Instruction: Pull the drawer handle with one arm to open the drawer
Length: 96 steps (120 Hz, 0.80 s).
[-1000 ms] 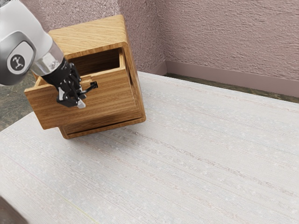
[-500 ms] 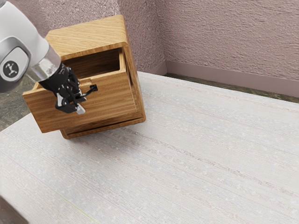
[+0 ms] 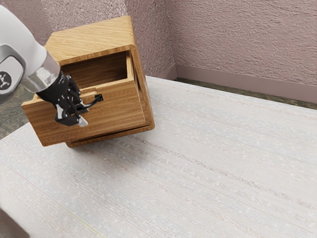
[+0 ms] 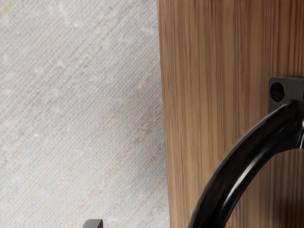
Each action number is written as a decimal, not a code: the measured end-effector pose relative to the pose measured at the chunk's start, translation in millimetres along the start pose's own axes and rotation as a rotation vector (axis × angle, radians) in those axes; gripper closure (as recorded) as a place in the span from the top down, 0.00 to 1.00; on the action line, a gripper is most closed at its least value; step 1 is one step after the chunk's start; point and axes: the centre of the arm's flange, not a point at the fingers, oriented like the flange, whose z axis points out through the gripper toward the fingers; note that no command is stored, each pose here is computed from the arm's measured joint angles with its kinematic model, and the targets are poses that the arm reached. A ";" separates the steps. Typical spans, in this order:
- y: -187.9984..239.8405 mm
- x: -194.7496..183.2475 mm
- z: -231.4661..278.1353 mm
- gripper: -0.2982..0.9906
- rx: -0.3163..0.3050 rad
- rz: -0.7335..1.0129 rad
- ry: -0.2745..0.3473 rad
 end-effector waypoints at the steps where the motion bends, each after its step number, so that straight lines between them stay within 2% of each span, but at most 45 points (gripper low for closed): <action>1: -0.4 0.1 -0.1 0.40 0.000 0.000 0.000; 96: -31.7 -0.4 -11.9 0.40 -0.020 0.008 -0.005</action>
